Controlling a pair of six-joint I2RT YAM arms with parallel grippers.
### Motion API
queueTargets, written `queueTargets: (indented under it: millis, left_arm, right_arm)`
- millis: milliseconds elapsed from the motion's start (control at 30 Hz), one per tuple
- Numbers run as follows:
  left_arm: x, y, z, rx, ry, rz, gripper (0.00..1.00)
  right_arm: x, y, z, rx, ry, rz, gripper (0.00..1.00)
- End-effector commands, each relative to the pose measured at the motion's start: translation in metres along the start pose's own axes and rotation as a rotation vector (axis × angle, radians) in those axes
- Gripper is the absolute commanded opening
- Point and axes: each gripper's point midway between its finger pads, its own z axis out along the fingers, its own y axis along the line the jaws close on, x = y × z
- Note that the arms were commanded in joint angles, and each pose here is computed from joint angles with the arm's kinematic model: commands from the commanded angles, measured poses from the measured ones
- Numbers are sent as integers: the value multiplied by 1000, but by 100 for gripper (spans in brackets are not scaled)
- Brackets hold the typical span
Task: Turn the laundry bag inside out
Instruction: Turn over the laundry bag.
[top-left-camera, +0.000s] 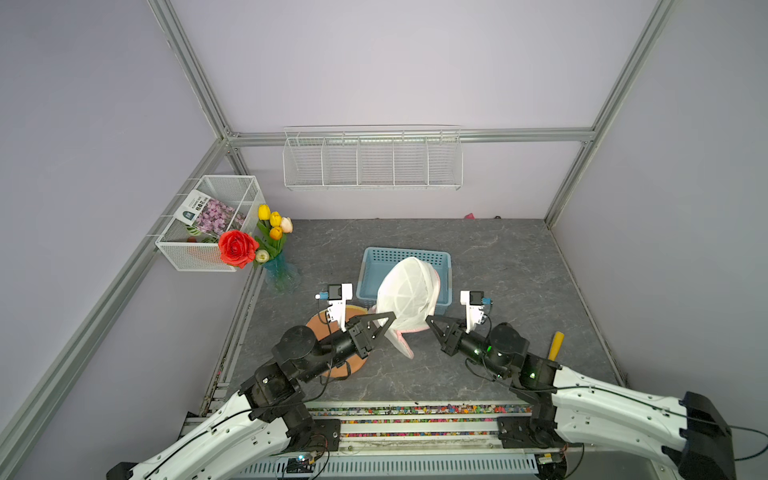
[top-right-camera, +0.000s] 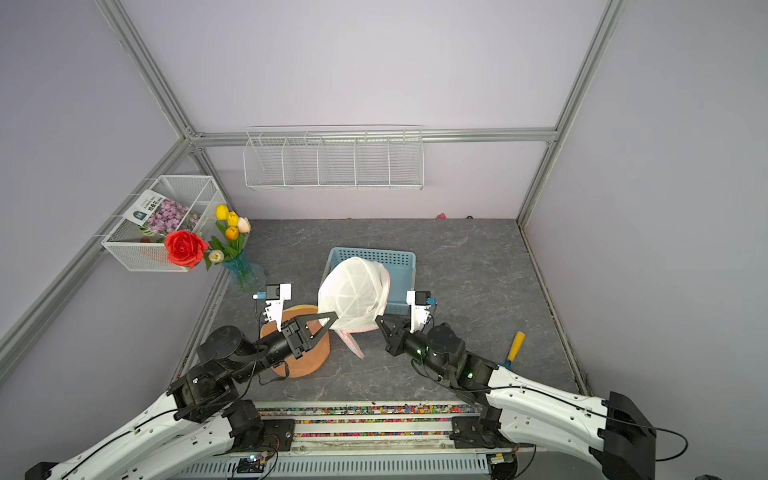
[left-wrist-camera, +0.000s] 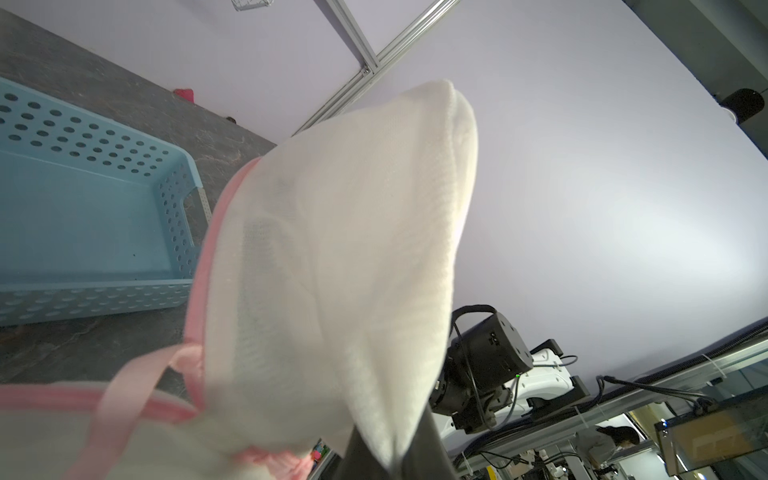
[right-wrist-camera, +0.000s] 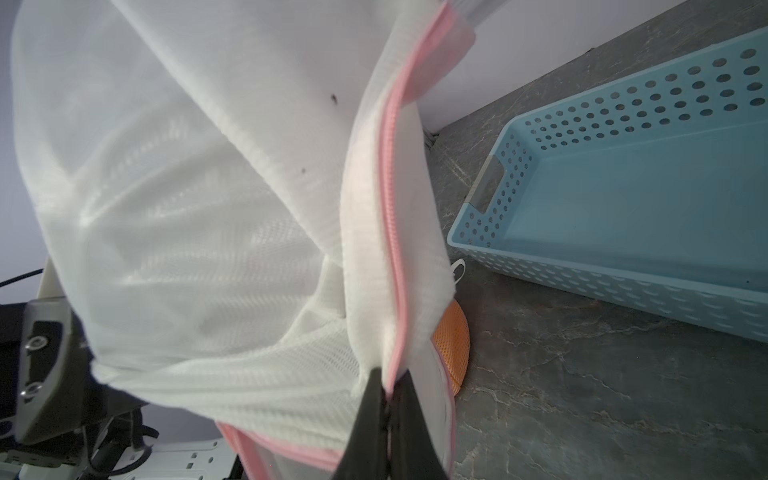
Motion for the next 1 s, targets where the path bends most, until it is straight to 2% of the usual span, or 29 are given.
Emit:
queueTargets:
  millis: [0, 67, 167, 300, 400, 467, 567, 667, 800, 967]
  left_arm:
    - [-39, -78, -33, 308, -138, -9, 0]
    - [-32, -78, -28, 327, -100, -37, 0]
    - [-17, -67, -15, 270, -2, -80, 0]
    - [1, -50, -10, 172, 110, -105, 0]
    - [7, -37, -11, 130, 151, -119, 0]
    - [11, -30, -11, 119, 181, -133, 0]
    - [13, -25, -13, 133, 193, -118, 0]
    - [15, -31, -17, 183, 201, -47, 0]
    - [18, -36, -20, 238, 201, 26, 0]
    - [17, -45, -19, 287, 202, 74, 0]
  right_arm:
    - [25, -97, -7, 331, 8, -55, 0]
    - [20, -104, -9, 345, -18, -35, 0]
    - [2, -104, -14, 336, -66, -23, 0]
    - [-28, -98, -24, 298, -103, -3, 22]
    - [-44, -82, -26, 198, -111, 12, 37]
    - [-50, -66, -25, 124, -94, 0, 43]
    - [-53, -55, -28, 119, -41, -8, 48]
    - [-60, -34, -44, 43, -69, 0, 55]
    - [-63, 0, -68, -120, -89, 15, 64]
    - [-53, 34, -78, -340, -41, 67, 65]
